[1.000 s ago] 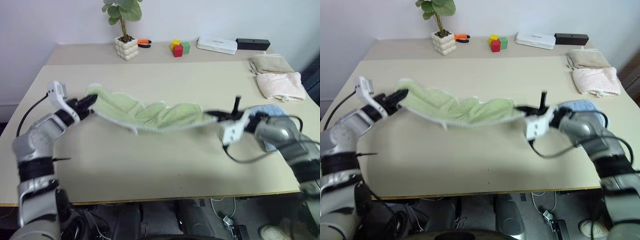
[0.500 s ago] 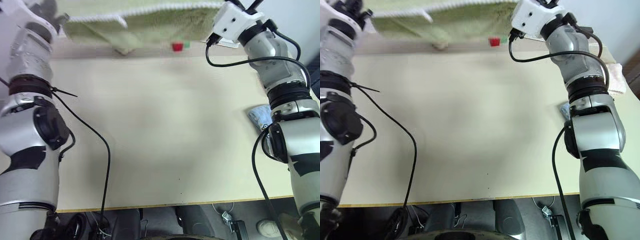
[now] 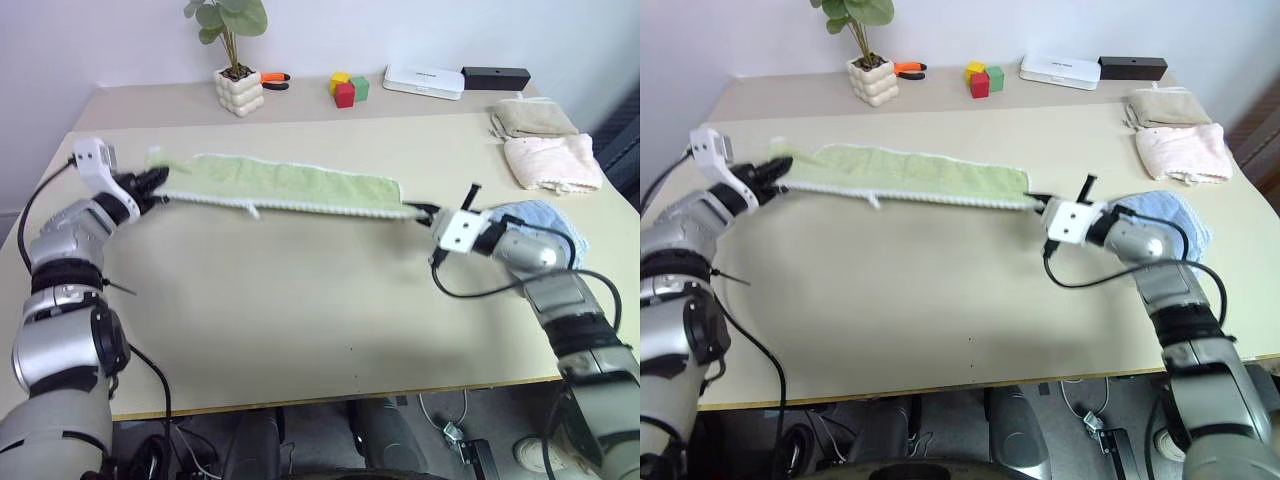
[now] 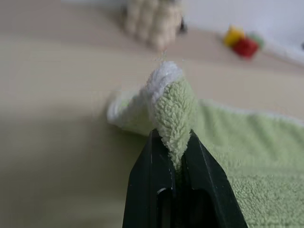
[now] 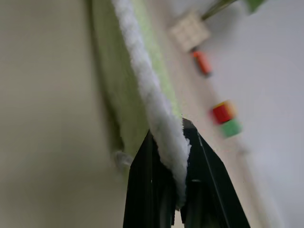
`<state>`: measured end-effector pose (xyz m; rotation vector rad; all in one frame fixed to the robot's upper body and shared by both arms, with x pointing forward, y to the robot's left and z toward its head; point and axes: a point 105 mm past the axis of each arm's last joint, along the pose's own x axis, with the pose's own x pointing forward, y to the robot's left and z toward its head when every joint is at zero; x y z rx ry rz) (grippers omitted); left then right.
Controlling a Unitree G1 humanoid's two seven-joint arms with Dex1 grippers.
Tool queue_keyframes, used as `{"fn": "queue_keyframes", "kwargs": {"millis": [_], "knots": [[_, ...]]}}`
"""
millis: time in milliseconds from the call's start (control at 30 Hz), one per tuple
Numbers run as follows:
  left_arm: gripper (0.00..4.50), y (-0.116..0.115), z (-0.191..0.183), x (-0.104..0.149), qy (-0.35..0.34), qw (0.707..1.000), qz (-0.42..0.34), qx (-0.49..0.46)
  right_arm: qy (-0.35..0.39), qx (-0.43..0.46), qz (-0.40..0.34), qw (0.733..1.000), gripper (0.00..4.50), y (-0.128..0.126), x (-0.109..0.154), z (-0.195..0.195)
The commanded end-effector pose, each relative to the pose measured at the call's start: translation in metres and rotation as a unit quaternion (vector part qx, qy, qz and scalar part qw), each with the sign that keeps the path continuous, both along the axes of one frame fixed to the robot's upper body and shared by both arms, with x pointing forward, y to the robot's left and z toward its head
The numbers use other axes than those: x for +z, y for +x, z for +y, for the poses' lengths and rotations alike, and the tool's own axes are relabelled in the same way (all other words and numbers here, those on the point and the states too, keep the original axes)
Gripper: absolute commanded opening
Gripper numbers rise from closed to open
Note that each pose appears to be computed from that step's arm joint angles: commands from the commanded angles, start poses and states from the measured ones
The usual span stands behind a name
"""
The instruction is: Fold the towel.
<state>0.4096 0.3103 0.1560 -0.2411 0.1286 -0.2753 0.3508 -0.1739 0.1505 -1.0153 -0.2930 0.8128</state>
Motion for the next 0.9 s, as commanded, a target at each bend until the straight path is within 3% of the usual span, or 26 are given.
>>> {"fn": "queue_keyframes", "kwargs": {"millis": [33,133,300,633,767,900], "knots": [[0.0,-0.021,0.03,0.011,0.006,0.999,0.003,0.033,0.001,-0.011,0.001,1.0,0.07,-0.012,0.017,-0.018],[0.0,-0.04,0.036,0.004,-0.014,0.998,0.046,0.031,0.028,-0.013,0.044,0.999,0.07,-0.022,0.017,-0.026],[0.0,-0.079,0.017,-0.004,-0.003,0.994,0.107,-0.032,0.012,0.004,0.088,0.996,0.07,-0.039,0.012,-0.03],[0.0,-0.122,0.001,-0.006,-0.047,0.991,0.127,-0.02,-0.011,0.006,0.141,0.99,0.07,-0.067,0.002,-0.04],[0.0,-0.127,0.006,-0.016,-0.057,0.991,0.12,0.021,-0.012,-0.005,0.131,0.991,0.07,-0.065,-0.001,-0.041],[1.52,-0.126,0.002,-0.02,-0.103,0.988,0.111,0.031,-0.018,0.005,0.125,0.992,0.0,-0.063,-0.002,-0.033]]}}
